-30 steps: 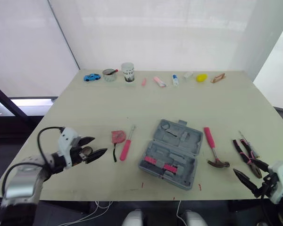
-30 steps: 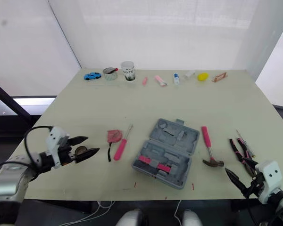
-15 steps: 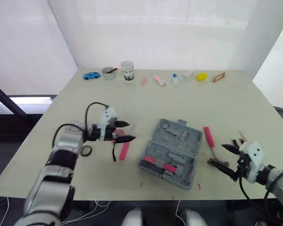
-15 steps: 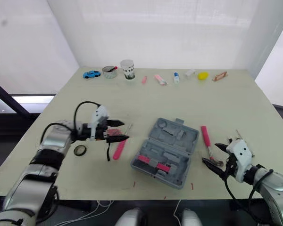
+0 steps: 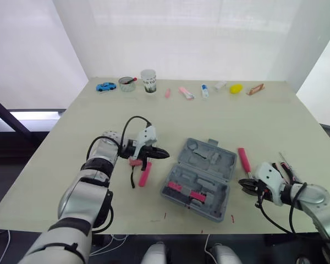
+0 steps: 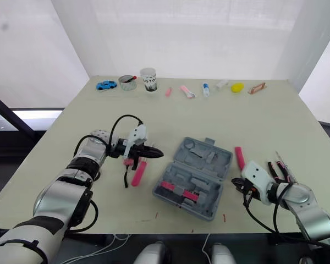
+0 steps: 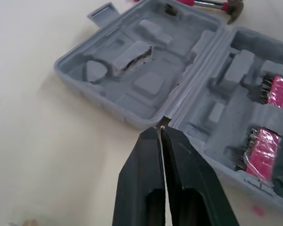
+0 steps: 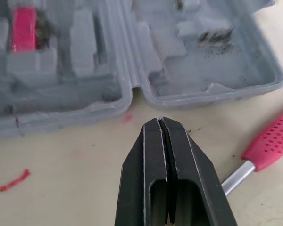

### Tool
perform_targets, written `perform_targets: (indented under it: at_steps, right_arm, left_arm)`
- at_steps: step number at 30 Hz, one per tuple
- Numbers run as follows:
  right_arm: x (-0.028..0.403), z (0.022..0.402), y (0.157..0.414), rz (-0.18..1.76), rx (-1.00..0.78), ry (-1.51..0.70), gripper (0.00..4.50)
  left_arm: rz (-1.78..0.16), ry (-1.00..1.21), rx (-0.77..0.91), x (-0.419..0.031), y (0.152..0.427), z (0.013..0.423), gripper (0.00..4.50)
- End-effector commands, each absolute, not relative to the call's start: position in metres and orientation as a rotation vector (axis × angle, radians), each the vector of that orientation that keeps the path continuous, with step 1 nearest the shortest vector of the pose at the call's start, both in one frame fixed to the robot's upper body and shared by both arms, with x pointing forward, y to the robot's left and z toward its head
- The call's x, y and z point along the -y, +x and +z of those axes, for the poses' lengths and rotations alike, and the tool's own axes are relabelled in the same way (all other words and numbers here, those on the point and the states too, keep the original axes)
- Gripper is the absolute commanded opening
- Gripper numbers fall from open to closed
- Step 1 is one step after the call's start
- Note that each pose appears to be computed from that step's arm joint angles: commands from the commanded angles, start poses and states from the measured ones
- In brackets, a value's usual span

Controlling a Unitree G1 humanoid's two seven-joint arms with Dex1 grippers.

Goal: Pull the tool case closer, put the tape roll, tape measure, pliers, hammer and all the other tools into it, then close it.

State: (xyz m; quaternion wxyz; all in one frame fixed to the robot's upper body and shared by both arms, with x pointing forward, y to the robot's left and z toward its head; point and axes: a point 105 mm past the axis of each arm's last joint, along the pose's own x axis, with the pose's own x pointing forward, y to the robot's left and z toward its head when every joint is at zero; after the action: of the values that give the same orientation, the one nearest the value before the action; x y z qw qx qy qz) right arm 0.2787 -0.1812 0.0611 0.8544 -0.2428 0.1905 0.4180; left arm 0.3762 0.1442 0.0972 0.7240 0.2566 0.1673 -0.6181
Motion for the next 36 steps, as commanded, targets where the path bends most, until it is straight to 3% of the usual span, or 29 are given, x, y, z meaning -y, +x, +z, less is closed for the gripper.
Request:
perform_targets:
  at_steps: [1,19,36]
  right_arm:
    - [0.18,0.062,0.284,0.895,-0.39,-0.58,0.0]
    - [0.177,0.049,0.286,0.906,-0.418,-0.686,0.0]
    - [0.176,0.05,0.295,0.889,-0.398,-0.706,0.0]
  left_arm:
    - [-1.373,0.649,-0.374,-0.134,0.38,0.096,0.09]
    - [-1.251,0.811,-0.43,-0.116,0.393,0.066,0.09]
    - [-1.291,0.743,-0.451,-0.092,0.387,0.053,0.09]
